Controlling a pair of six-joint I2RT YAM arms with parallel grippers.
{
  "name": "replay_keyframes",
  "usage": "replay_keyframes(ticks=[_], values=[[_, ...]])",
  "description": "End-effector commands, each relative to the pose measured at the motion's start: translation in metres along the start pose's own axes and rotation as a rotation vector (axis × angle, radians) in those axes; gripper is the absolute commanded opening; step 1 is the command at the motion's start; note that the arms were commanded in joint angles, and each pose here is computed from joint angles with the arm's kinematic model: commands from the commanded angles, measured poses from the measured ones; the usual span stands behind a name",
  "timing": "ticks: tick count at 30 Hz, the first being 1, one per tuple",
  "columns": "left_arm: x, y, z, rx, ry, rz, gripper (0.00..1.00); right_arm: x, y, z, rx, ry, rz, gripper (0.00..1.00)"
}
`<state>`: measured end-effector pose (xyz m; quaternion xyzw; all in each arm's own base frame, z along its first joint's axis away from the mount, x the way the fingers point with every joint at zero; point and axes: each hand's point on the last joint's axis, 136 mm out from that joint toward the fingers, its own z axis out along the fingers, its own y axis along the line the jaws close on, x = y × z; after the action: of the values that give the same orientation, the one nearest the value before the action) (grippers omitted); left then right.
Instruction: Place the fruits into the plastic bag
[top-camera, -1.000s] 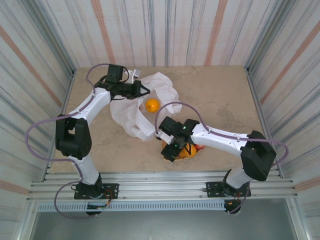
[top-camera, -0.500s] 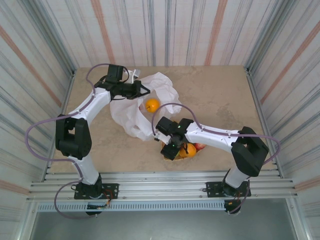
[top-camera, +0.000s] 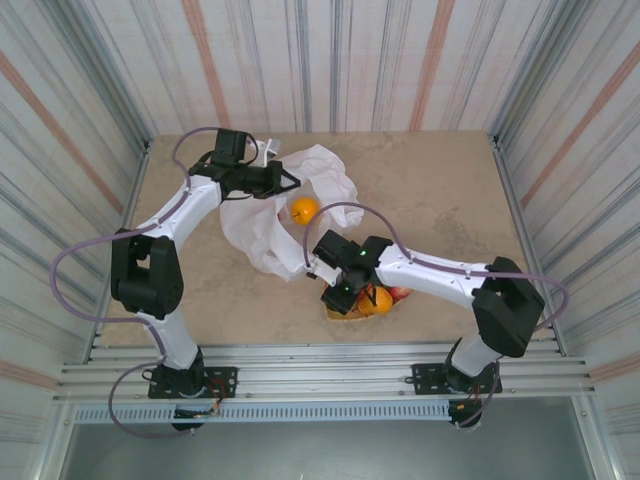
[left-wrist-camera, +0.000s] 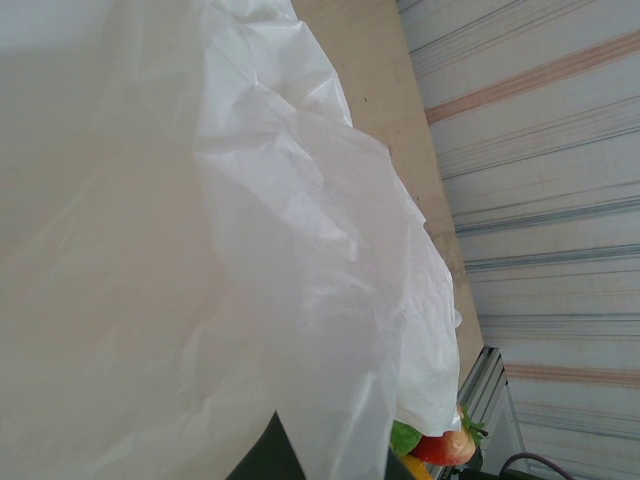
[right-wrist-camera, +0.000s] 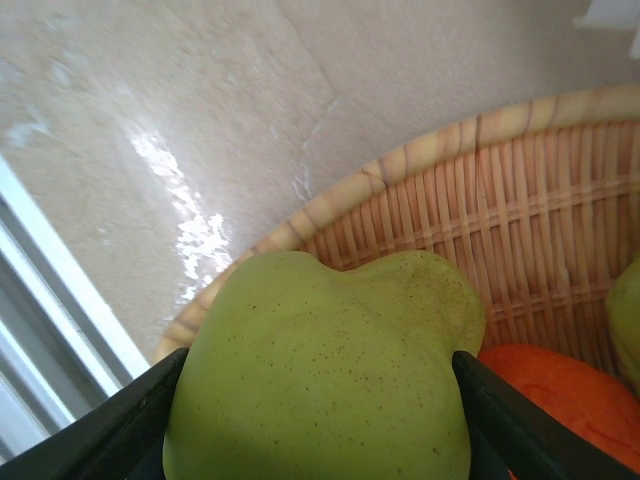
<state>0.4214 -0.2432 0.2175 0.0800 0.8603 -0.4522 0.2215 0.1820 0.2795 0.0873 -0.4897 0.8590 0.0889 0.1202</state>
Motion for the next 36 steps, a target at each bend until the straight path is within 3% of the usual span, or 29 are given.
replay_keyframes(ticks=[1,8,12,22,36], values=[[-0.004,0.002,-0.001,0.005,0.000,-0.012,0.00,-0.012,0.001,-0.032,-0.035,-0.116,0.035,0.59],[-0.004,0.001,-0.002,0.011,-0.002,-0.010,0.00,-0.055,-0.018,-0.091,-0.079,-0.452,0.143,0.57],[-0.005,-0.001,-0.002,0.020,-0.003,-0.010,0.00,-0.081,-0.033,-0.098,-0.031,-0.563,0.181,0.57],[-0.004,-0.004,-0.001,0.031,0.000,-0.010,0.00,-0.131,-0.092,-0.055,0.135,-0.609,0.398,0.55],[0.000,-0.010,0.003,0.041,0.010,-0.010,0.00,-0.189,-0.104,-0.008,0.121,-0.726,0.540,0.58]])
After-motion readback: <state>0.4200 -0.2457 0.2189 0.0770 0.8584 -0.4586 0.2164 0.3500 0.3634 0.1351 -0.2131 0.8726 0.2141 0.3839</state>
